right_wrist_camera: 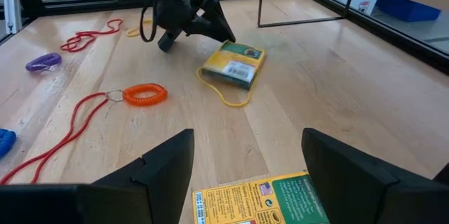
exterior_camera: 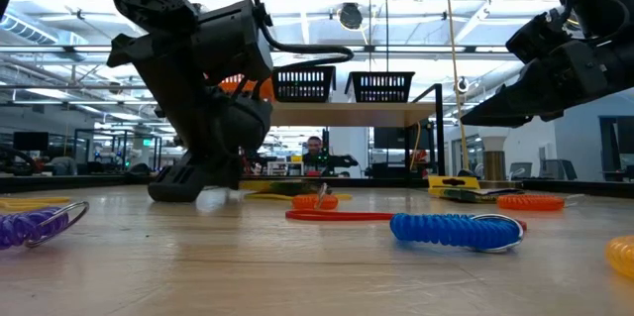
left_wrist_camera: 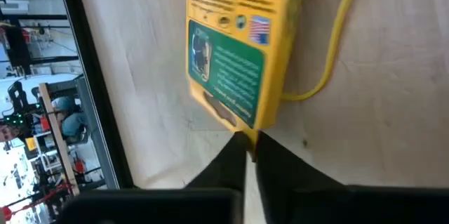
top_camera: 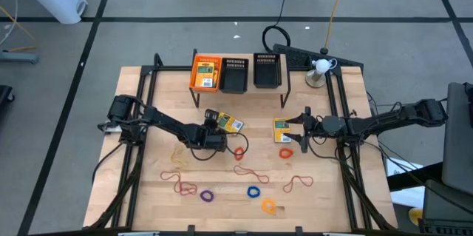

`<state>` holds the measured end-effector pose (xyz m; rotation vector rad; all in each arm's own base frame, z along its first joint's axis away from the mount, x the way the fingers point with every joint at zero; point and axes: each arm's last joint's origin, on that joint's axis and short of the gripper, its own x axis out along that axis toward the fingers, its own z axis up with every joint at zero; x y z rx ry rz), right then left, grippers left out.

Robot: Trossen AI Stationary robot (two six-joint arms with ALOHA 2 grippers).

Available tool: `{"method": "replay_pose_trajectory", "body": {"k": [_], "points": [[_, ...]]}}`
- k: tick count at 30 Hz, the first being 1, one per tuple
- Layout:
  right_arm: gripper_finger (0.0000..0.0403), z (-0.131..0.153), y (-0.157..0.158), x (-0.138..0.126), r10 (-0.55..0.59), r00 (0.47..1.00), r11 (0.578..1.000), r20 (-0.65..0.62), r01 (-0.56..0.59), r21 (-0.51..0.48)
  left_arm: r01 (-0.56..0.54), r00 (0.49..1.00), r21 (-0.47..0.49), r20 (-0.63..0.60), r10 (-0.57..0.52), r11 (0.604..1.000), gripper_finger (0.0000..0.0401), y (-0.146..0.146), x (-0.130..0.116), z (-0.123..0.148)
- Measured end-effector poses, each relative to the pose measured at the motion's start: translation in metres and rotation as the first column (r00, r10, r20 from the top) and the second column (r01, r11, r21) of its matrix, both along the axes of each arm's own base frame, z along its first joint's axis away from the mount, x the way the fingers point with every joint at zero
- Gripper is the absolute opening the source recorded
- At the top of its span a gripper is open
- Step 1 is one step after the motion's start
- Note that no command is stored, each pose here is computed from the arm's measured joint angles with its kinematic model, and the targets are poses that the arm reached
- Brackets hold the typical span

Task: Pick & Place Office Desk Supplies
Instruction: Put the yellow pack of crayons into the orange bin on the shelf

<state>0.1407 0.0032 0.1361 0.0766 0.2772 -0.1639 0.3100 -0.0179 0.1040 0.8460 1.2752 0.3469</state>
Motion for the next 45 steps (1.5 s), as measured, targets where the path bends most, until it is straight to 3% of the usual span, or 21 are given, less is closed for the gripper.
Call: {"method": "replay_pose_trajectory", "body": {"k": [8,14,31,38,45], "points": [[0.0254,0.0,0.0,0.0,0.001,1.0,1.0,0.0,-0.001,0.0,-0.033,0.999,0.035,0.026,0.032,0.999,0.0001,-0.003,0.001,0.002],[0.0254,0.0,0.0,0.0,0.001,1.0,1.0,0.0,-0.001,0.0,-0.036,0.997,0.113,0.078,0.027,0.993,0.0,-0.017,0.017,0.025],[0.0254,0.0,0.0,0.0,0.006,1.0,1.0,0.0,-0.006,0.002,-0.044,0.971,0.282,0.236,-0.025,0.958,0.0,-0.068,0.056,0.144],[0.0254,-0.002,0.0,-0.001,0.007,1.0,1.0,-0.025,-0.007,0.001,-0.079,0.955,0.359,0.296,-0.034,0.93,0.0,-0.084,0.051,0.2],[0.0254,-0.005,0.0,-0.002,0.007,0.998,1.0,-0.059,-0.007,-0.002,-0.137,0.952,0.4,0.306,0.009,0.906,0.0,-0.08,0.029,0.24]]}}
